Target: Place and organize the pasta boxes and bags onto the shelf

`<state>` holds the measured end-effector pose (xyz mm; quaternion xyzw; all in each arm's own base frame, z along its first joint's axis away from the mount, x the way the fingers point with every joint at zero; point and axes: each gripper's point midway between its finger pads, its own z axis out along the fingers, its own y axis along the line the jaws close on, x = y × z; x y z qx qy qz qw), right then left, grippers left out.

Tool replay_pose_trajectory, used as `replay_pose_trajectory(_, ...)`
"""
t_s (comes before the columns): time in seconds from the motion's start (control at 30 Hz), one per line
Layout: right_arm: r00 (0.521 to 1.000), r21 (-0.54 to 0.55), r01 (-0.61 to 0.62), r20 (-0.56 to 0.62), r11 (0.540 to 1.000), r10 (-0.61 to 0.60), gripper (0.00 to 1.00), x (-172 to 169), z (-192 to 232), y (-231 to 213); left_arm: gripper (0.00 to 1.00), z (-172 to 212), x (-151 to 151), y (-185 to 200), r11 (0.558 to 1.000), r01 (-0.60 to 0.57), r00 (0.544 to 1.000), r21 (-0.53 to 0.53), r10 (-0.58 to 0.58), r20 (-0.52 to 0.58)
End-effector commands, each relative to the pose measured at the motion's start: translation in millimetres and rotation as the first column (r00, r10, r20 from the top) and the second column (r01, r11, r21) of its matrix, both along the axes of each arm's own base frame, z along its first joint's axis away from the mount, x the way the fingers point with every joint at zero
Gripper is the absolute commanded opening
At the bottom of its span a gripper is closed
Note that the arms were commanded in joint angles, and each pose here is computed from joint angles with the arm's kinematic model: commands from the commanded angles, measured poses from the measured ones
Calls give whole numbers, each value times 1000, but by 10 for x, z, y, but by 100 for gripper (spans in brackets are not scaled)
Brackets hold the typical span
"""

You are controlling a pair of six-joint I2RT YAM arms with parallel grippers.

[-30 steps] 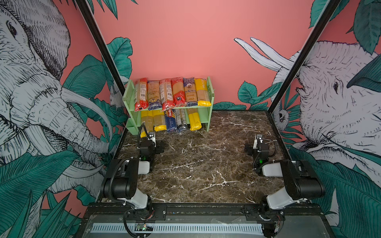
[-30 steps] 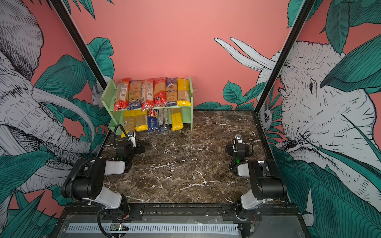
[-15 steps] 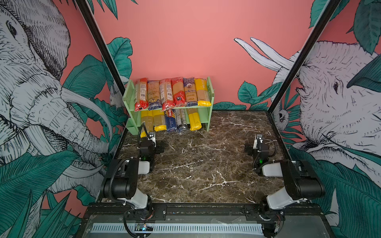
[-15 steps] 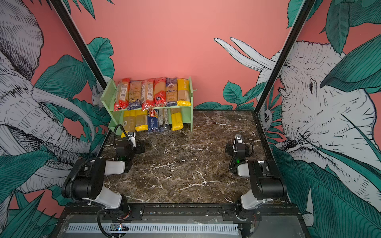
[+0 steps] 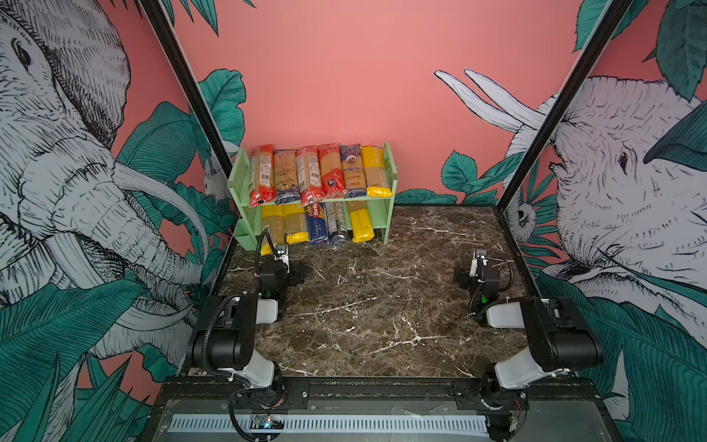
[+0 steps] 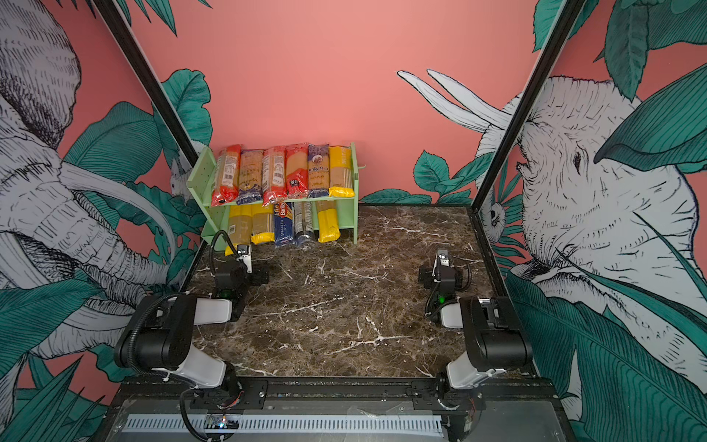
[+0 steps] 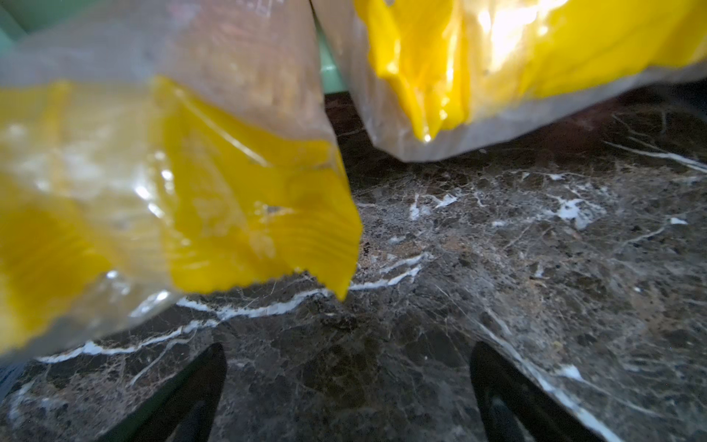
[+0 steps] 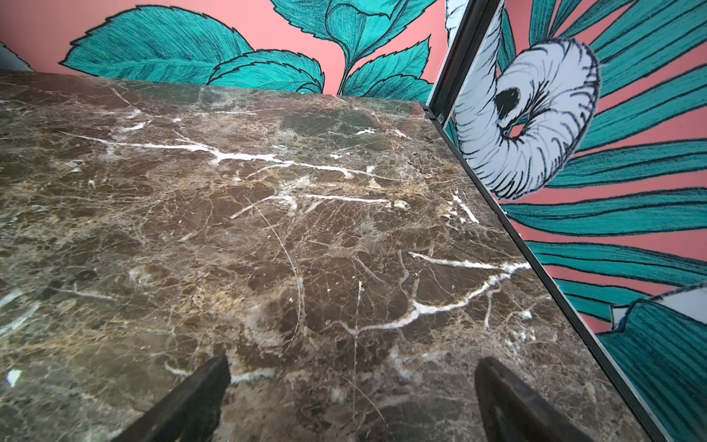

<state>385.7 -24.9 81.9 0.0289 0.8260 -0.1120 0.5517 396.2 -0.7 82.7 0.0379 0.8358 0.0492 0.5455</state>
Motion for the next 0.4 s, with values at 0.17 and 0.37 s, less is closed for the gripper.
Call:
replay_pose_trajectory(0.17, 999, 2, -1, 47, 1000, 1, 99, 93, 145, -1, 100, 142, 73, -13, 1000, 5, 999, 20, -6, 49)
replay_pose_trajectory(0.37, 998, 0, 3, 57, 1000, -3, 99, 87, 158, -9, 100, 139, 71, -9, 1000, 3, 999, 20, -4, 48)
